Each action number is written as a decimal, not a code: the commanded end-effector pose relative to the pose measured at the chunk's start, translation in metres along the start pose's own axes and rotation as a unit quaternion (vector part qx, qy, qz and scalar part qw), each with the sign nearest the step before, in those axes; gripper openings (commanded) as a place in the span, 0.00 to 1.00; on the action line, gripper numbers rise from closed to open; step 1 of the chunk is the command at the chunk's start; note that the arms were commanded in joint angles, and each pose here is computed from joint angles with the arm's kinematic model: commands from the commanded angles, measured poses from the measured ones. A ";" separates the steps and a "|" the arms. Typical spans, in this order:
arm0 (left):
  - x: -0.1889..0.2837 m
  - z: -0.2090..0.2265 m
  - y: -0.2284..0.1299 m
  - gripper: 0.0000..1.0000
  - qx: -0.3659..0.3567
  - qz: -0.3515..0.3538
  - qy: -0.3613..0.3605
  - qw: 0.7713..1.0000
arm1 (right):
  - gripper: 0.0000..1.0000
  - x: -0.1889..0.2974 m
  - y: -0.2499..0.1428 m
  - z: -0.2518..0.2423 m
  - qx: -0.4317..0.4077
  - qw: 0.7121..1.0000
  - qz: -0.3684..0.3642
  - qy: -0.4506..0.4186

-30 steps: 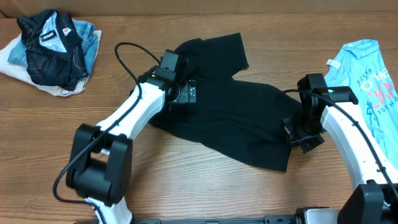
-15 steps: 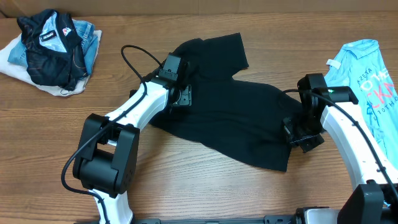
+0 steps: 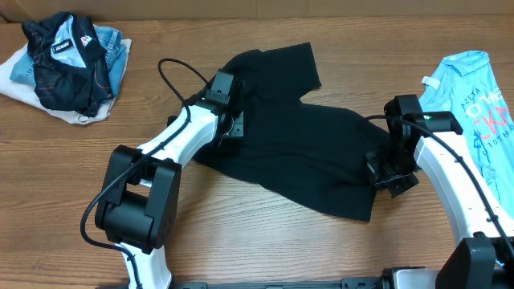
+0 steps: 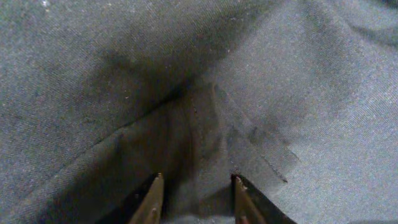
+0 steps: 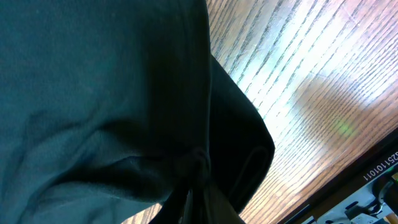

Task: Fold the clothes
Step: 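Pull the grasped shirt edge leftward with the left gripper to spread it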

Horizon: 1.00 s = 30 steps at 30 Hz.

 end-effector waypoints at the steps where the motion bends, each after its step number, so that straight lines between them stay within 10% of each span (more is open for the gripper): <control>1: 0.000 -0.002 0.005 0.32 -0.012 -0.006 0.007 1.000 | 0.08 0.004 0.001 0.001 0.006 1.000 -0.012 0.006; 6: 0.000 0.002 0.003 0.04 -0.013 -0.004 0.020 1.000 | 0.08 0.004 0.001 0.001 0.006 1.000 -0.012 0.006; 14: 0.022 0.003 0.008 0.04 -0.013 -0.002 0.028 1.000 | 0.04 0.005 0.001 0.000 0.002 1.000 -0.013 0.004; 30: 0.216 0.032 0.023 0.04 0.030 -0.106 0.022 0.994 | 0.04 0.039 -0.013 -0.027 -0.029 0.999 -0.036 -0.020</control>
Point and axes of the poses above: each gripper's point midway between its finger pads, its own x axis back along the fingers, its own z axis along the line the jaws close on, y = z × x, the point moved 3 cm from there along x, back along the fingers, and after that the axes turned 14 degrees about x, right-handed, at the moved point
